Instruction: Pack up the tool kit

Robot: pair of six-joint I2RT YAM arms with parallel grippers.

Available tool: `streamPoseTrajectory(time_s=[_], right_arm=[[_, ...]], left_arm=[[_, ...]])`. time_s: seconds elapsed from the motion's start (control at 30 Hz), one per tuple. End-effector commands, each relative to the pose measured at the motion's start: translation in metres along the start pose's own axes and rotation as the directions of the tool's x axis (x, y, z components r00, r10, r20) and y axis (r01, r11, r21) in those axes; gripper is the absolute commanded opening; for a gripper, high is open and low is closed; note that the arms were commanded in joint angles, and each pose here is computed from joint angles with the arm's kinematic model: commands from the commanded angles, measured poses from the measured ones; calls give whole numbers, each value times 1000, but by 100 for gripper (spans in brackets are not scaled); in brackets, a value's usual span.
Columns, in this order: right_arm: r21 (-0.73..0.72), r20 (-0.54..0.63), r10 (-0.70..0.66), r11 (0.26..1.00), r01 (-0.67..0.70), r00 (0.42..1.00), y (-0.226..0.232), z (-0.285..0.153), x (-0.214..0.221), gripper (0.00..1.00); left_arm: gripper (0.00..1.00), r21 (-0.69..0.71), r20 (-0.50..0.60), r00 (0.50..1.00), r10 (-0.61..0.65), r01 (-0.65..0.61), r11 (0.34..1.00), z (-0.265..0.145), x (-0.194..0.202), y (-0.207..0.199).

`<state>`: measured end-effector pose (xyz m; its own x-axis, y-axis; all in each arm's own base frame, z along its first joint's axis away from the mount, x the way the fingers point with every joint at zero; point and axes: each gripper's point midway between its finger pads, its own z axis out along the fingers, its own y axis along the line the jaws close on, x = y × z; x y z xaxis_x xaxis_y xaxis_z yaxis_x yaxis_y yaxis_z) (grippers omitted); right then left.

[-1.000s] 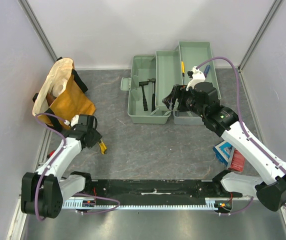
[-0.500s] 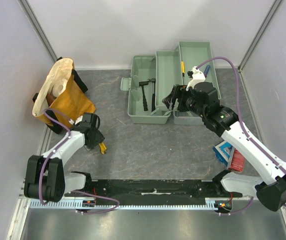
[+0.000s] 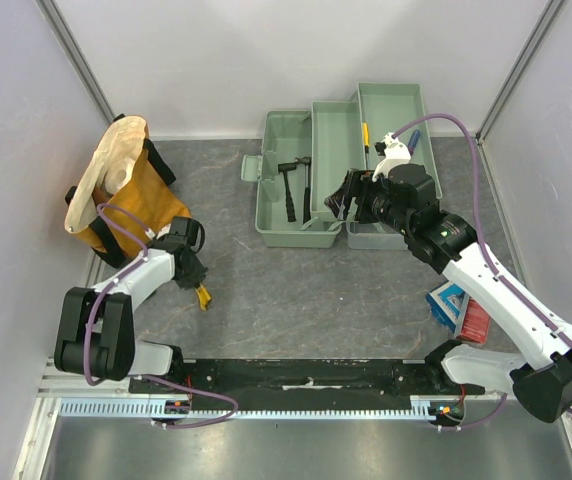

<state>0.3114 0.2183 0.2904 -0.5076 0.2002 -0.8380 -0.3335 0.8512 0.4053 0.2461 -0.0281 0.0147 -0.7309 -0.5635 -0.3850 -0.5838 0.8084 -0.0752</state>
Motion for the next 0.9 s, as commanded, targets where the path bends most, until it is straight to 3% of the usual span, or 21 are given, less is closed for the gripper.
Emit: streamPoseTrajectory(time_s=[0.0,0.03,0.43,0.73,0.87], right_arm=[[-14,41,-4,1000,5,999,5,-2,-13,83],[-17,43,-3,1000,3,999,6,-2,-14,83],[-35,25,0,999,1,1000,8,2,-7,84],[-217,-26,-20,976,14,999,33,1,15,89],[-359,-34,-33,933,18,999,55,-4,22,91]], left_arm=[[6,21,-18,1000,22,-21,1000,1,7,-2],[2,25,-17,1000,24,-24,999,-1,8,-3],[2,143,98,995,9,-23,989,-51,-20,-23],[2,284,157,988,-3,-43,958,-98,-33,-41],[2,384,190,982,-8,-67,921,-127,-40,-55]])
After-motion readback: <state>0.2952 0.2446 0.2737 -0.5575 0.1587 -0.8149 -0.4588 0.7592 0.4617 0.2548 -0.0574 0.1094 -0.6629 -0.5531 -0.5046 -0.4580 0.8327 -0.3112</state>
